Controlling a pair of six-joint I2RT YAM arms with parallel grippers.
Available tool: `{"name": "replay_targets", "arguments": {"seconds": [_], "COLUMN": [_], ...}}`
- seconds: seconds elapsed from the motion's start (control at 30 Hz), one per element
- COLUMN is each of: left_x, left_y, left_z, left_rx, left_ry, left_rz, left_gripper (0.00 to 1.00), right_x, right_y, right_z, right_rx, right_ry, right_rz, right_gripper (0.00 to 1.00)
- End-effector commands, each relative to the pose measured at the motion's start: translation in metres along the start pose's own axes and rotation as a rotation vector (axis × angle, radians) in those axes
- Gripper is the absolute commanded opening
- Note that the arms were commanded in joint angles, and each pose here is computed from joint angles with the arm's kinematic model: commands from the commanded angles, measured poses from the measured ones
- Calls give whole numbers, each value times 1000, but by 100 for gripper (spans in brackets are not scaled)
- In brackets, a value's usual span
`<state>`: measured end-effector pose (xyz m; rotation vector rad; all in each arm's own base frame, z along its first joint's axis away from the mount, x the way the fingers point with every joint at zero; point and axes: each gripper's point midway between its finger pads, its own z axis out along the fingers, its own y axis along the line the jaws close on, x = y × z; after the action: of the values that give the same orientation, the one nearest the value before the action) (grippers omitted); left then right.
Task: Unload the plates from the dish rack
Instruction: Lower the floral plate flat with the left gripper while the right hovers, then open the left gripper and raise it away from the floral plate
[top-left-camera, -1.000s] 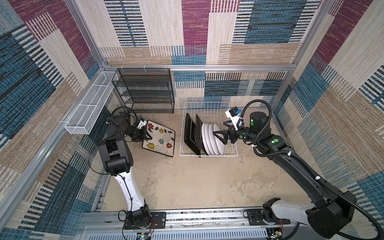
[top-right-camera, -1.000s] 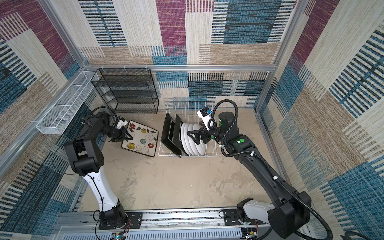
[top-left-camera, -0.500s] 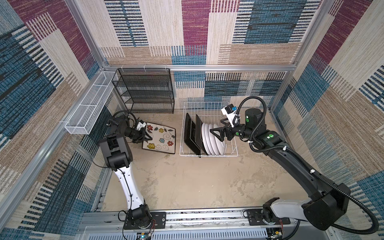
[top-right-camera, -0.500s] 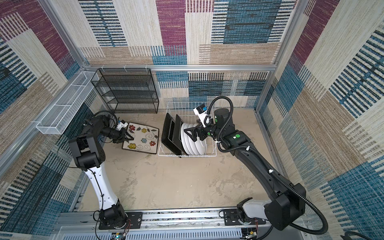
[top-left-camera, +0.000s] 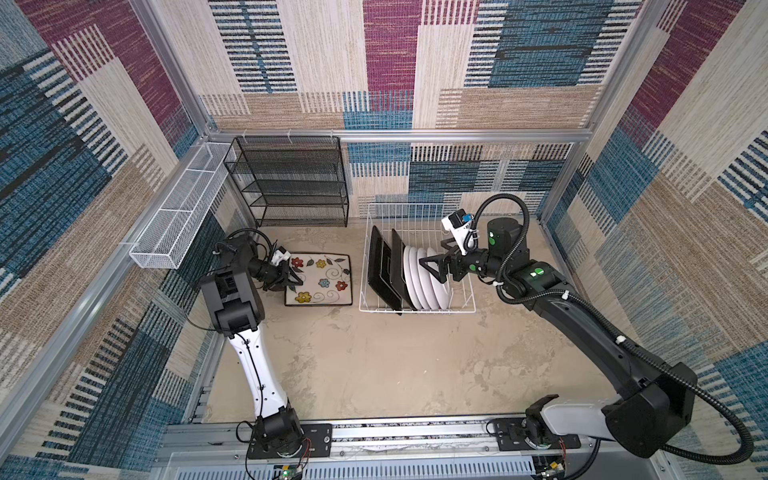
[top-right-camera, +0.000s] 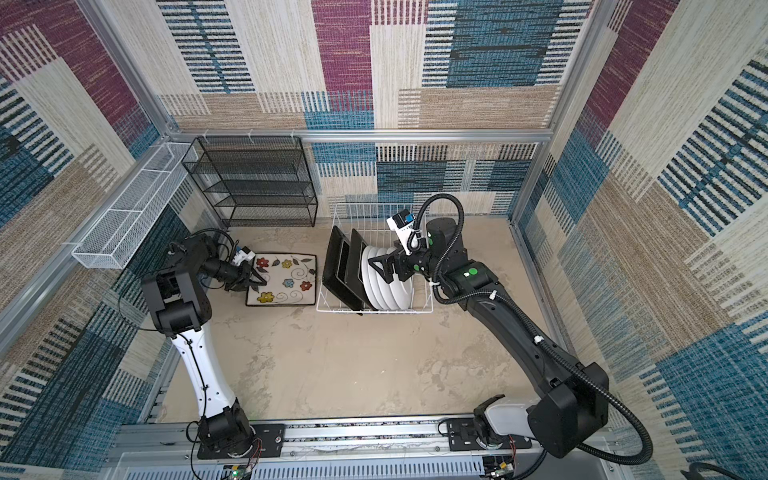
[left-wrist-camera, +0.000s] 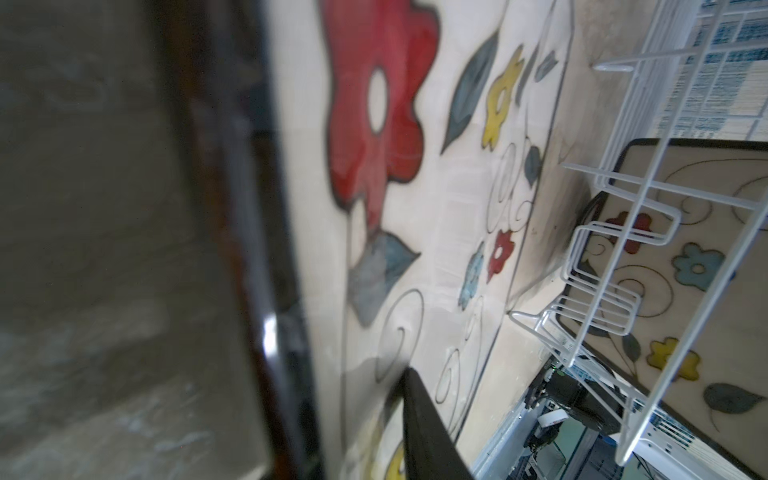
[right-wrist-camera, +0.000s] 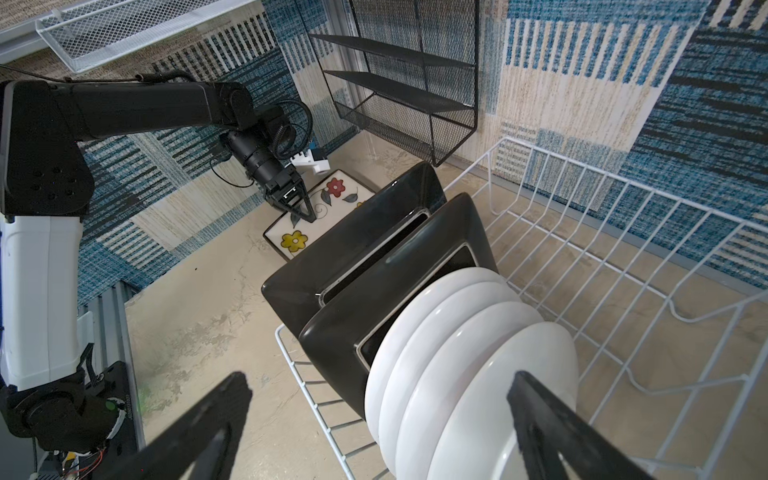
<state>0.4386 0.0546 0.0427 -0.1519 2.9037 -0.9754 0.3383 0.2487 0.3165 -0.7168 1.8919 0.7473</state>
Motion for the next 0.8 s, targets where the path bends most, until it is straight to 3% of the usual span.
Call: {"name": "replay_targets", "arguments": {"seconds": [0.0, 0.33, 0.6, 0.77], "left_x": [2, -3, -7, -13], "left_y": [45, 60, 36, 2], "left_z": [-2, 3, -31, -62], "left_rx": [-217, -246, -280, -272], "left_ry": [37, 43, -31, -163], "left_rz": [2, -29, -20, 11], "left_gripper": [31, 35, 58, 68], "right_x": [-6, -7, -4, -3], "right_y": [-3, -5, -9, -13], "right_z": [2, 1, -5, -15], "right_rx": [14, 35, 76, 127], "right_ry": [-13, -19, -29, -44], "right_rz": [-1, 9, 39, 52], "right_gripper": [99, 99, 99, 99]}}
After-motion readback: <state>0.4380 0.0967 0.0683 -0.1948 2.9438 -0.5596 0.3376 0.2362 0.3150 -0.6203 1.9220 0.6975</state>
